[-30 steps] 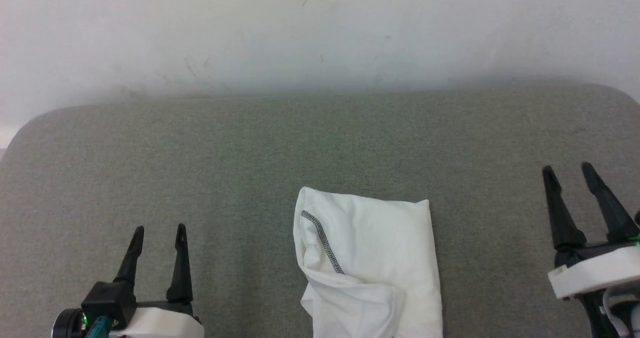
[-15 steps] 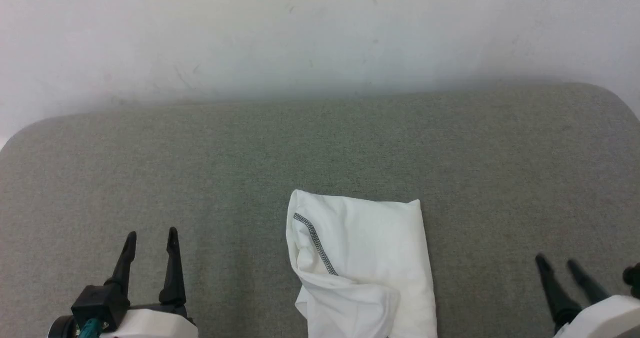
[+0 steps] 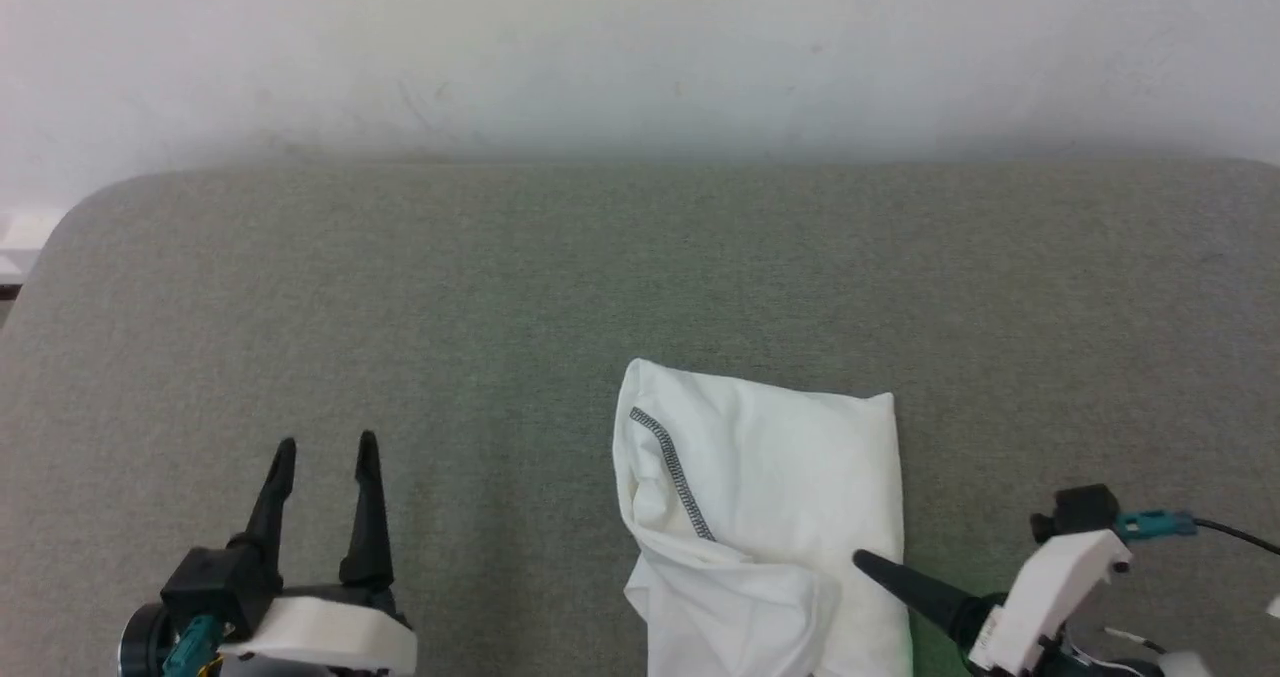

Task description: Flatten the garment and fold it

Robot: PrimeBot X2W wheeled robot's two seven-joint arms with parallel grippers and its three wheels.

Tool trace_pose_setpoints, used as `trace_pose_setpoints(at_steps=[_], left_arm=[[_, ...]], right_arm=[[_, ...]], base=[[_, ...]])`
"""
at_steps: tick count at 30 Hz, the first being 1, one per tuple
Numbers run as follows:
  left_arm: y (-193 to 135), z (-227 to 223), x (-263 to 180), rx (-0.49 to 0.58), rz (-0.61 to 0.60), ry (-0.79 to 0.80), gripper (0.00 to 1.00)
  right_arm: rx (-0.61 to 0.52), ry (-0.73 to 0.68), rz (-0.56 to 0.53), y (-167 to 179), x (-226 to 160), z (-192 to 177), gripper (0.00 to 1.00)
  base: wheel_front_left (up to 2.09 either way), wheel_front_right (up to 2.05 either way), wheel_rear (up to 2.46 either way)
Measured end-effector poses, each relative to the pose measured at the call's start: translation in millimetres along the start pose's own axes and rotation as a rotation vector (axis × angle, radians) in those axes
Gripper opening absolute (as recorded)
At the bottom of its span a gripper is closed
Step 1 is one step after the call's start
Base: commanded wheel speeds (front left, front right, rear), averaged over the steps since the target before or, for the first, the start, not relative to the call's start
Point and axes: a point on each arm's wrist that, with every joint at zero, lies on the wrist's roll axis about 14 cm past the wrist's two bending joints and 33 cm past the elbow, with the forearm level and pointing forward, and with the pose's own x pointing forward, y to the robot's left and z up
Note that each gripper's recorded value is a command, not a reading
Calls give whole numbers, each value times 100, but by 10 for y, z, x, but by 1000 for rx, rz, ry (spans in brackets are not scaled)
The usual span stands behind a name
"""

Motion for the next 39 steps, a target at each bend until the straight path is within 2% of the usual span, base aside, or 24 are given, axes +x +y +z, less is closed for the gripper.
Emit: trace_pose_setpoints(at_steps=[4,5,6,7,10,12,18,22,24,26,31,33,34,35,39], left_arm=[[12,24,13,-1,7,-8,100],[17,26,10,-1,9,-8,100],[23,29,6,-1,11,-9,100],[30,26,-3,0,14,-8,100],[63,18,-23,2,24,-4,100],[66,20,-26,6,25,-4,100],[19,43,11,13,15,-13,100],[-45,67,71,-1,2,-24,100],[-110,62,104,-7,-17,-24,100],[-235,61,167,-8,-50,-27,100],[-464,20,274,-21,-113,-20,100],[-600,-5,334,-25,-151,-15,100],[-765,-20,409,-17,-196,-16,100],[-765,-20,409,-17,-196,-16,100],[-1206,13,622,-11,-315,-46,100]], right_arm=[[8,81,-1,16,202,-114,100],[4,91,-7,3,236,-126,81],[-4,99,-8,7,267,-129,31],[-10,103,-7,17,297,-126,0],[-78,124,-14,34,354,-137,0],[-177,122,-25,42,359,-127,0],[-770,43,-123,-63,205,168,0],[-1053,-44,-171,-26,28,469,0],[-1146,-105,-197,36,-85,653,0],[-1210,-153,-242,79,-274,808,0],[-1216,-156,-329,-56,-571,913,0],[-1184,-156,-379,-191,-725,949,0],[-1142,-157,-438,-370,-889,994,0],[-1142,-157,-438,-370,-889,994,0],[-1039,-204,-563,-750,-1235,1178,0]], base=[[0,0,0],[0,0,0],[0,0,0],[0,0,0],[0,0,0],[0,0,0],[0,0,0],[0,0,0],[0,0,0],[0,0,0],[0,0,0],[0,0,0],[0,0,0],[0,0,0],[0,0,0]])
